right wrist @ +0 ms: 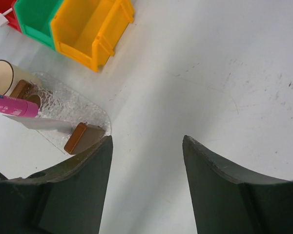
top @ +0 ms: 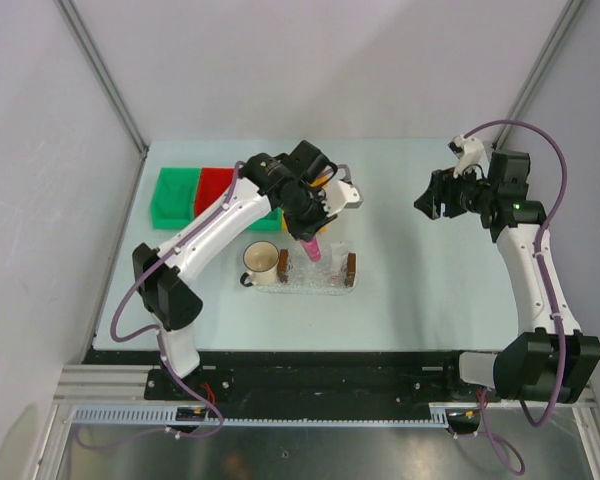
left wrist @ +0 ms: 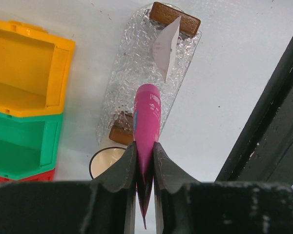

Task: Prepare toiletry sets of a toothbrush and toothpaste on the tray

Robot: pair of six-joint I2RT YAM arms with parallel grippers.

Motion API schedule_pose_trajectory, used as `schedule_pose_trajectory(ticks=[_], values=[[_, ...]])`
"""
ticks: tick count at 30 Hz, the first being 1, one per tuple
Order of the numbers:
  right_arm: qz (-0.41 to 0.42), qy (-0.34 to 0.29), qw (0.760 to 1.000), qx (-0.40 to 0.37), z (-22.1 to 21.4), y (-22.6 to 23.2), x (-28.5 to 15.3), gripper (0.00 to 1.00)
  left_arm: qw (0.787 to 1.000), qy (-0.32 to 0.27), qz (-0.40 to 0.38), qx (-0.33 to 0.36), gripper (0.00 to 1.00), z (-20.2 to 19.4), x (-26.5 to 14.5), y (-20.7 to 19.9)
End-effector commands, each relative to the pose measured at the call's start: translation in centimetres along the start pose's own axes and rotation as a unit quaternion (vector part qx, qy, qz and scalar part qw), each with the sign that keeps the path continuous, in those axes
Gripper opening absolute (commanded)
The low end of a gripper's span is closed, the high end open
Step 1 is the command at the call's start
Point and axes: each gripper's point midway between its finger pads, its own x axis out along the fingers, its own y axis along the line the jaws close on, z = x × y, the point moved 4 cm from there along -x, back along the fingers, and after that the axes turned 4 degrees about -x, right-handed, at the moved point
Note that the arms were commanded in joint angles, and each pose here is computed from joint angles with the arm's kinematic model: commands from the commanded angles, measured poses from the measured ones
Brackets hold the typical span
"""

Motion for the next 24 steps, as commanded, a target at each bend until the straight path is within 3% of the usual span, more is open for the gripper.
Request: schedule_pose_trajectory(ticks=[1,24], values=[[0.010,-0.017,1.000,-0.005,0.4,0.3,-0.4,0.64,0.999,-0.024,-0.010,0.022,0.00,1.5,-0.7,-0.4],[0.018,-0.018,1.000,0.005,-0.3,0.5,-0.9,0.63,0.999,-0.008,-0.016,0.033,0.00,2.0,1.1,-0.5]])
